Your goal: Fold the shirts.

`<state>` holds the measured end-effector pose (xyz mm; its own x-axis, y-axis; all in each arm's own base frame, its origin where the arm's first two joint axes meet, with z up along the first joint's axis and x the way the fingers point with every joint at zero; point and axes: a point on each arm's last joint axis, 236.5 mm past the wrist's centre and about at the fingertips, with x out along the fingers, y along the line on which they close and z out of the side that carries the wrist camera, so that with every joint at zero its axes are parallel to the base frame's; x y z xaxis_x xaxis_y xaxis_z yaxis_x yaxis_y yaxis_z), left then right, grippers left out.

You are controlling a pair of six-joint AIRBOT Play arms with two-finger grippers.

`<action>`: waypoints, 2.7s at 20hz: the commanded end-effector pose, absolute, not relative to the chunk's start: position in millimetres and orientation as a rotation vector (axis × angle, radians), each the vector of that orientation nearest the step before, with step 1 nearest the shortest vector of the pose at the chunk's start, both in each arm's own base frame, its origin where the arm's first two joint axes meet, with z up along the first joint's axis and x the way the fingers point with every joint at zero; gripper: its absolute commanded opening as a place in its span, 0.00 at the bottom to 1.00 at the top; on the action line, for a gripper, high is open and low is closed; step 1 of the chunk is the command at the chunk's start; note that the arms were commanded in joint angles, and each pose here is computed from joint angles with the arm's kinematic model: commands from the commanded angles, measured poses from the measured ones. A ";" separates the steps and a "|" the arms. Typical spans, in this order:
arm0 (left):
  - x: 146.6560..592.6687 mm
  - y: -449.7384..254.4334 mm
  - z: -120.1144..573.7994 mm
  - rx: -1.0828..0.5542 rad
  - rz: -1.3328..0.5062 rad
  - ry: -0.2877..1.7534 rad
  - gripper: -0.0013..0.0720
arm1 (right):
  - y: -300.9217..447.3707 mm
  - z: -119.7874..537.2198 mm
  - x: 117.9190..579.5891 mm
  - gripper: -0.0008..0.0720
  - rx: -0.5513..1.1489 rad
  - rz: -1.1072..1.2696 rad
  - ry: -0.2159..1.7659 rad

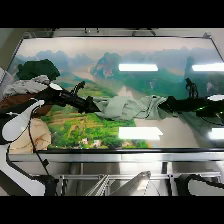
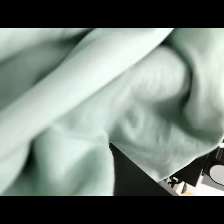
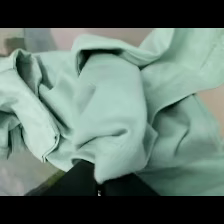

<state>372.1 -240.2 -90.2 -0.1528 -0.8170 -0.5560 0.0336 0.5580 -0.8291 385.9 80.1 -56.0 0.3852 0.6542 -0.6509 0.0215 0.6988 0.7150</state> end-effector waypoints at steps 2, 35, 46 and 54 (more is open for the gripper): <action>398.4 -268.3 -51.7 -0.679 -0.967 1.470 0.02 | 73.3 -34.5 399.7 0.03 0.719 0.455 1.055; 462.6 -96.9 57.6 -0.986 -0.884 1.051 0.98 | -1.4 11.7 446.7 0.71 0.503 0.422 1.033; 320.2 -1.0 -60.6 -0.722 -0.345 1.711 0.97 | 10.3 -132.5 264.5 0.71 0.720 0.268 1.559; 298.9 27.9 -94.4 -0.765 -0.180 1.677 0.97 | 92.2 -127.4 280.0 0.03 0.739 0.476 1.508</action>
<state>304.2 14.8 -76.4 -0.0834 -0.6137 -0.7851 -0.3507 0.7555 -0.5534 266.2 71.0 -127.3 -0.0033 0.6830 -0.7304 0.2240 0.7123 0.6651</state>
